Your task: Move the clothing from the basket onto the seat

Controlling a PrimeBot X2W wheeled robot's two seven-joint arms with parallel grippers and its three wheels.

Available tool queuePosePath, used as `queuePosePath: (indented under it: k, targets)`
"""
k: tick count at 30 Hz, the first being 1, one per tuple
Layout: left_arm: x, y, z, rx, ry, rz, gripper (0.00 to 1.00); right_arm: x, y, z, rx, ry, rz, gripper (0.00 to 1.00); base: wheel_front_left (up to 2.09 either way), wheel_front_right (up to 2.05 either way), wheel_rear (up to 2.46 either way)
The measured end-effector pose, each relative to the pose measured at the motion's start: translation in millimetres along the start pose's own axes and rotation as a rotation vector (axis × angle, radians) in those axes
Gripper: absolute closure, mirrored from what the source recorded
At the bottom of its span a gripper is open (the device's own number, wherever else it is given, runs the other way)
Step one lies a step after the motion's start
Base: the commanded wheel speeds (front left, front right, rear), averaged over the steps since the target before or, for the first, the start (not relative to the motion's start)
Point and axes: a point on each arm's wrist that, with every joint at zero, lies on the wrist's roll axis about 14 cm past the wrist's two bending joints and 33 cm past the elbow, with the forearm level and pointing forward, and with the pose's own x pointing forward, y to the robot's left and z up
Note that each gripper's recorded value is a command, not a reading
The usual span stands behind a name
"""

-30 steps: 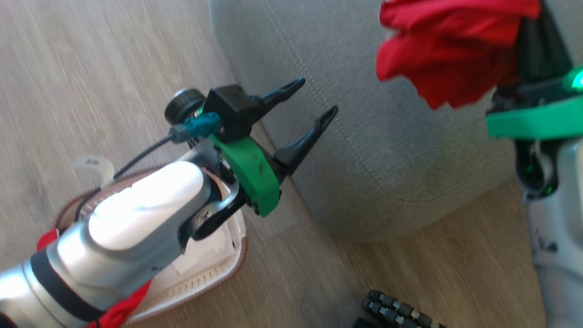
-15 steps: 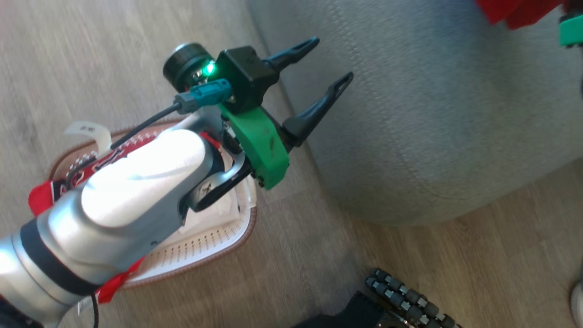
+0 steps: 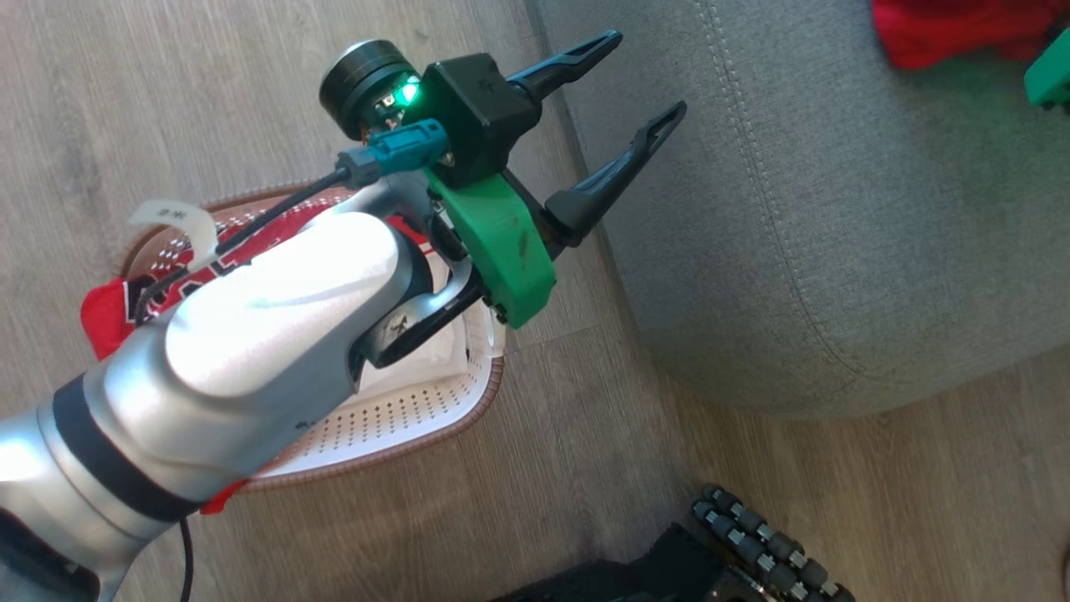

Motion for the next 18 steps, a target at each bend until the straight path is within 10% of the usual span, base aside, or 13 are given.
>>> queuePosePath:
  k: [3, 4, 5, 18]
  targets:
    - [-2, 2, 2, 0.007, -0.002, 0.010, 0.00, 0, -1, -19, 0.005, 0.109, -0.008, 0.53, 0.00, 0.00, 0.00]
    - [-3, 2, 3, 0.012, -0.002, 0.013, 0.00, 0, -1, -23, 0.005, 0.139, -0.006, 0.07, 0.00, 0.00, 0.00]
    - [-4, 2, 5, 0.017, -0.004, 0.016, 0.00, -1, 0, -25, 0.009, 0.157, -0.004, 0.00, 0.00, 0.00, 0.00]
    - [-9, -12, 30, 0.054, -0.038, 0.033, 0.00, -22, 0, -18, 0.030, 0.254, 0.025, 0.00, 0.00, 0.00, 0.00]
